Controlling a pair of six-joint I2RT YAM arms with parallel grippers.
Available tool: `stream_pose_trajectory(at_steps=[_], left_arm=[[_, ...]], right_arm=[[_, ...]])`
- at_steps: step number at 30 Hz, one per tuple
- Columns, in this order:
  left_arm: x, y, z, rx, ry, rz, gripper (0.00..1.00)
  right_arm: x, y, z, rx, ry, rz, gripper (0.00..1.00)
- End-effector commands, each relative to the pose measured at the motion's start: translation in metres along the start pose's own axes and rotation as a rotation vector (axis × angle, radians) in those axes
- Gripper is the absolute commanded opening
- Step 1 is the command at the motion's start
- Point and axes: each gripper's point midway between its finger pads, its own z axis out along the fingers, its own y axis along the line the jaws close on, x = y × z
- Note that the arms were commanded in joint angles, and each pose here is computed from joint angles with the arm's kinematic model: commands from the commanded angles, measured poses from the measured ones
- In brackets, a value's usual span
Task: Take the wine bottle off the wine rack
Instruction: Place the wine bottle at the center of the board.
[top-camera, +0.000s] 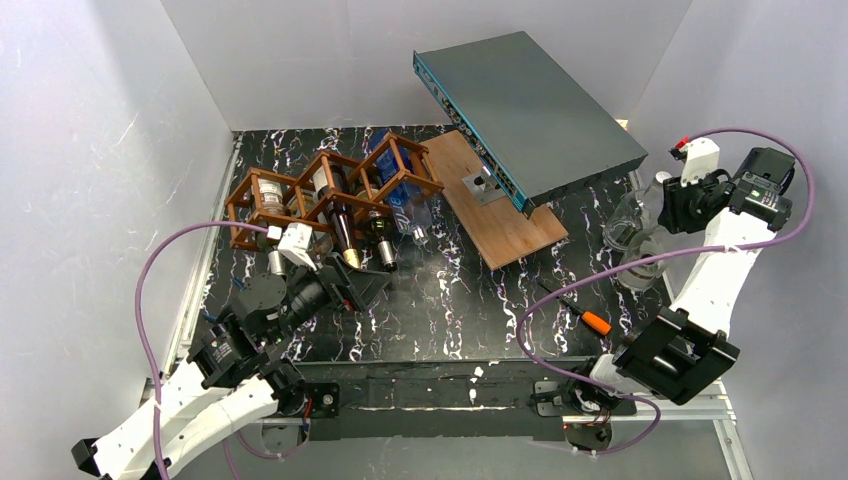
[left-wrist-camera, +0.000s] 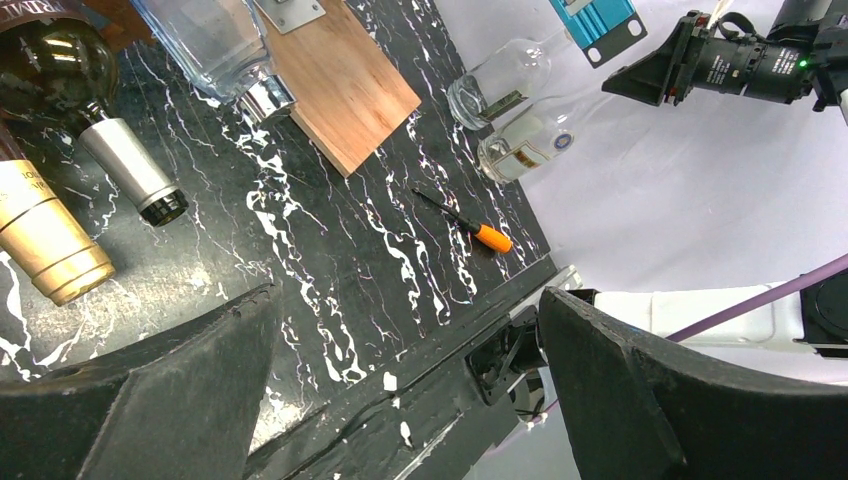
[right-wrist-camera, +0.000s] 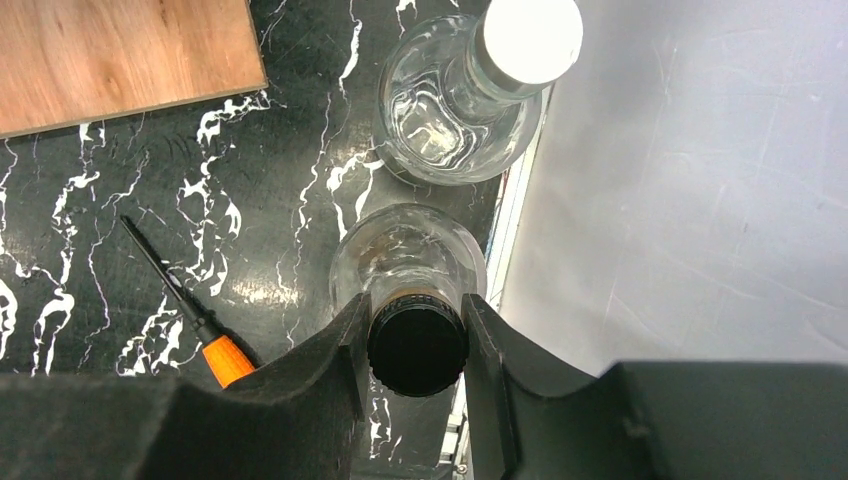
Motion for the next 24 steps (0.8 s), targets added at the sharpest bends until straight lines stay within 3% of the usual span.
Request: stream_pose_trajectory(at_steps=[1,9,16,24], left_arm=[[-0.010,-0.004,-0.005,0.007,-0.032,0.017,0.98],[-0.010,-0.002,-0.007,0.003,-0.040,0.016,0.98],[-0.010,-0.002,-0.008,0.006,-0.040,0.012,0.98],[-0.009,-0.002,-0.011,0.011,-0.040,0.004,0.98]], right_arm=[[-0.048,-0.025,-0.011,0.091,-0.178,-0.088,0.10],[-0.033,-0.019,0.001,0.059,-0.152,-0.066,0.28],[-0.029,-0.015,0.000,0.046,-0.144,-0.060,0.52],[-0.037,-0.003,-0.014,0.023,-0.175,-0.076,0.72]])
